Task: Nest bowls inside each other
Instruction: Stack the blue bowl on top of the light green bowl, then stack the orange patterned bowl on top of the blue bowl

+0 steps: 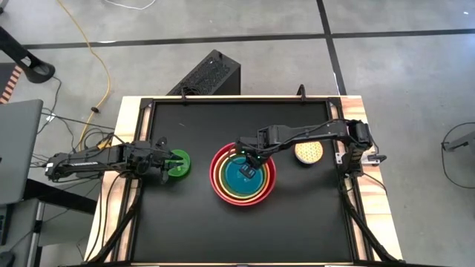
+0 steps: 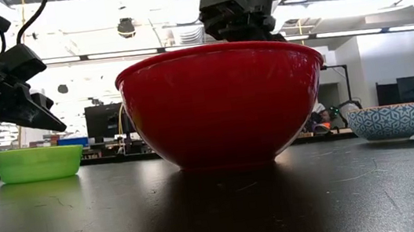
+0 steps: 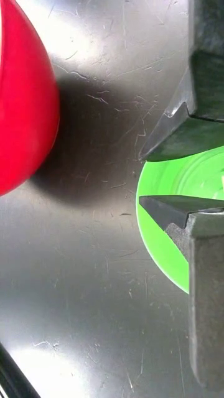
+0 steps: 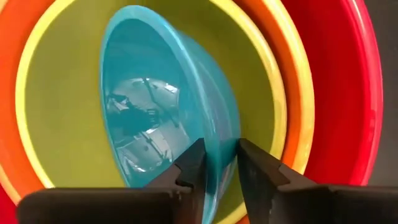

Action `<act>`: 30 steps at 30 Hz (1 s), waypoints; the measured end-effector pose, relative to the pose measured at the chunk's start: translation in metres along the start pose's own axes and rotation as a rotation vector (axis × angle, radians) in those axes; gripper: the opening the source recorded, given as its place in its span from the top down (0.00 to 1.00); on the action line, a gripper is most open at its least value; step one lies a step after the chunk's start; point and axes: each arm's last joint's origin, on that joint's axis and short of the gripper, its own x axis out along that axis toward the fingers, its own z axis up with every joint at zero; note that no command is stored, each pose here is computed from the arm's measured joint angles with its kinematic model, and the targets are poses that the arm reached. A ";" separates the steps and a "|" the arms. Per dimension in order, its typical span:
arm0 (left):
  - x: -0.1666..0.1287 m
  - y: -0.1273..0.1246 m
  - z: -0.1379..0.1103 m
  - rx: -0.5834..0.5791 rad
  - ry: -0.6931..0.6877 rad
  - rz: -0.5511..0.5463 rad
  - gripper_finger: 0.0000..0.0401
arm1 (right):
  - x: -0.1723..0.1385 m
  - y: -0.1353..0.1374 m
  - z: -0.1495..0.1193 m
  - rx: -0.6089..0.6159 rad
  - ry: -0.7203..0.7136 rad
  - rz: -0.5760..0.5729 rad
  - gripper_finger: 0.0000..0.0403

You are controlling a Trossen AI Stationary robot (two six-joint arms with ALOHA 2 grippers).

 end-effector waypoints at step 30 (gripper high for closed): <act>0.000 0.000 0.000 0.000 0.000 0.000 0.78 | -0.036 0.003 0.022 -0.181 -0.078 0.039 0.57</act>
